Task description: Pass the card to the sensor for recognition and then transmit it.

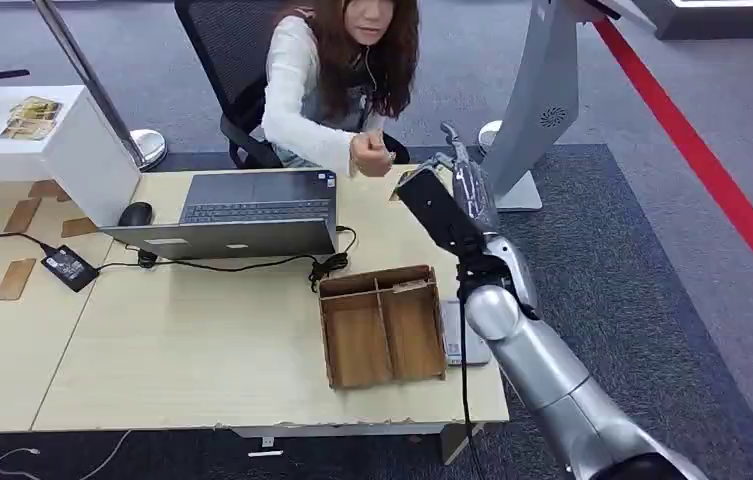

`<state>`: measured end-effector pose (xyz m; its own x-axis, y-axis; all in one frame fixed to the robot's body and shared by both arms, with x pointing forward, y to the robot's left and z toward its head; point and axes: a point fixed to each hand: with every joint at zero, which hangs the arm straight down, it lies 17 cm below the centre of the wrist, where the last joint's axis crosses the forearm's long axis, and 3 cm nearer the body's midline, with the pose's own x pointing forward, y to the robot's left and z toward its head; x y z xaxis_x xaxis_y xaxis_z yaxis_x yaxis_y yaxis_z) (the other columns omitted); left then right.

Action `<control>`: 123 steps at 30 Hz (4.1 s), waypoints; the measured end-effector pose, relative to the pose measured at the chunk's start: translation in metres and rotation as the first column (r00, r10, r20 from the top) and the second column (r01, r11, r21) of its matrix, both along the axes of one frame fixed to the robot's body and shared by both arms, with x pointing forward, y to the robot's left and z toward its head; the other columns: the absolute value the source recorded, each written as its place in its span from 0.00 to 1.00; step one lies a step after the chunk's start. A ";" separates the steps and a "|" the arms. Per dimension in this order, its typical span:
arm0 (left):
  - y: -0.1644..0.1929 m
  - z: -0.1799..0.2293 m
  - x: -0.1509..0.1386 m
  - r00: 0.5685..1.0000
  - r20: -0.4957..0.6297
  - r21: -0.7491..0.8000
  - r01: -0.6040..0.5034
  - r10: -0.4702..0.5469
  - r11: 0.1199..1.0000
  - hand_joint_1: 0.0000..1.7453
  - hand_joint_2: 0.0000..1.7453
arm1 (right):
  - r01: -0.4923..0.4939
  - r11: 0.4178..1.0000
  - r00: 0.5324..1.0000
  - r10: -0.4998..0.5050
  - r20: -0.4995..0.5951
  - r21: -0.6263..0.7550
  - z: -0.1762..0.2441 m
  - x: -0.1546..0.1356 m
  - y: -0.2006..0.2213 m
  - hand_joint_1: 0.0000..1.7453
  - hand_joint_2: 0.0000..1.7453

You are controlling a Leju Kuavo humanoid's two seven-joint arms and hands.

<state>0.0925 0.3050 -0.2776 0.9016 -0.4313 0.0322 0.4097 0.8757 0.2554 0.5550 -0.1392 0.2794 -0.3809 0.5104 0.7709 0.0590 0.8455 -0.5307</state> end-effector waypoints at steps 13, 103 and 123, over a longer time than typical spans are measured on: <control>0.001 0.000 -0.004 1.000 -0.010 0.002 -0.019 0.019 1.000 0.00 0.00 | 0.087 0.996 0.995 -0.086 0.049 -0.020 0.026 -0.002 -0.041 1.00 1.00; 0.004 0.000 -0.005 0.989 -0.010 0.015 -0.145 0.145 0.989 0.00 0.00 | 0.240 0.966 0.869 -0.256 -0.423 -0.091 -0.241 -0.109 -0.121 1.00 1.00; 0.004 0.000 -0.007 0.990 -0.016 0.017 -0.143 0.143 0.990 0.00 0.00 | 0.275 0.955 0.849 -0.294 -0.440 -0.108 -0.254 -0.119 -0.132 1.00 1.00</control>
